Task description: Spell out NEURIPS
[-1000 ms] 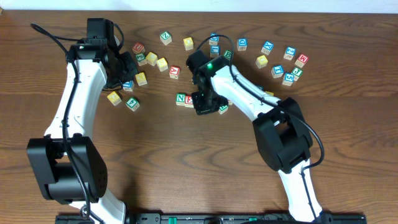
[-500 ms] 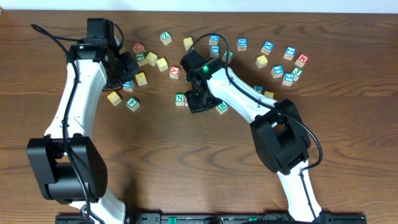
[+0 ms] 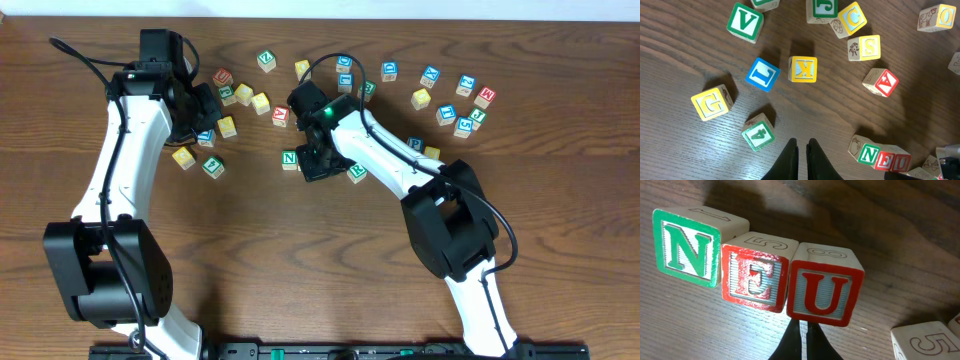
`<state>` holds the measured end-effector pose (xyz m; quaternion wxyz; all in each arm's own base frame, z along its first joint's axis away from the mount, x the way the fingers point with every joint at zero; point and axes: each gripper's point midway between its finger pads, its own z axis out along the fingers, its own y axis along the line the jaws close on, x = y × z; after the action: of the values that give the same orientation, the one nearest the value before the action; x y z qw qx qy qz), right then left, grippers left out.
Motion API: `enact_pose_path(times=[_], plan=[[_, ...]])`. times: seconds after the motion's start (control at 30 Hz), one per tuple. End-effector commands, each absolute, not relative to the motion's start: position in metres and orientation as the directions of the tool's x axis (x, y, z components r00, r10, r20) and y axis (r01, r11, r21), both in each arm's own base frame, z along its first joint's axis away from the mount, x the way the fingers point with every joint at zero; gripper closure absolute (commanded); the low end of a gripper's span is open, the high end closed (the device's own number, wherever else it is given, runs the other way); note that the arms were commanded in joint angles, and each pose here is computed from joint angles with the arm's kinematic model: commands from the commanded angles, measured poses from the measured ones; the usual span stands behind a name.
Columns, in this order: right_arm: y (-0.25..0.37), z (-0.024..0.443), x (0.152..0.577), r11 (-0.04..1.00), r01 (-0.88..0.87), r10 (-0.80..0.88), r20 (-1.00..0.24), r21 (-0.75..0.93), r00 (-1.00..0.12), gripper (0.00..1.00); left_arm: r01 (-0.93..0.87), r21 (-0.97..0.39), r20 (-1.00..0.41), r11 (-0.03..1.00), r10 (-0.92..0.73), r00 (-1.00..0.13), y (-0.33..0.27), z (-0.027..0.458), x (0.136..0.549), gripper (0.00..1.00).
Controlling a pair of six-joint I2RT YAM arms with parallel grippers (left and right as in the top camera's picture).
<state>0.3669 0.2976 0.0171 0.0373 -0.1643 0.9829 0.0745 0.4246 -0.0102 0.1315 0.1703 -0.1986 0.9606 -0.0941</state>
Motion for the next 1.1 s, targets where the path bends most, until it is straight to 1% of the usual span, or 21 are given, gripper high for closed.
enact_pose_path(times=[0.0,0.2,0.37,0.63,0.77,0.97,1.07], plan=[[0.299,0.027,0.370,0.930,-0.342,-0.326,-0.125,0.136,-0.937,0.99,-0.343,-0.228,-0.284,0.911,-0.399,-0.872,-0.008,0.127,0.422,0.92],[0.289,0.046,0.389,0.937,-0.313,-0.283,-0.187,0.154,-0.941,0.99,-0.323,-0.230,-0.291,0.918,-0.382,-0.877,-0.016,0.127,0.423,0.92],[0.275,0.046,0.400,0.948,-0.278,-0.248,-0.188,0.155,-0.950,0.99,-0.306,-0.232,-0.297,0.923,-0.367,-0.882,-0.024,0.128,0.425,0.92],[0.276,0.048,0.404,0.941,-0.271,-0.234,-0.191,0.201,-0.953,0.99,-0.306,-0.231,-0.296,0.924,-0.366,-0.882,-0.024,0.127,0.425,0.92],[0.277,0.052,0.423,0.945,-0.269,-0.215,-0.265,0.187,-0.940,0.99,-0.306,-0.231,-0.295,0.924,-0.366,-0.882,-0.024,0.127,0.425,0.92],[0.290,0.062,0.445,0.919,-0.346,-0.256,-0.379,0.191,-0.890,0.98,-0.306,-0.231,-0.295,0.923,-0.367,-0.882,-0.024,0.127,0.425,0.92],[0.297,0.062,0.451,0.913,-0.357,-0.254,-0.410,0.197,-0.876,0.98,-0.306,-0.232,-0.297,0.923,-0.367,-0.882,-0.024,0.127,0.425,0.92]])
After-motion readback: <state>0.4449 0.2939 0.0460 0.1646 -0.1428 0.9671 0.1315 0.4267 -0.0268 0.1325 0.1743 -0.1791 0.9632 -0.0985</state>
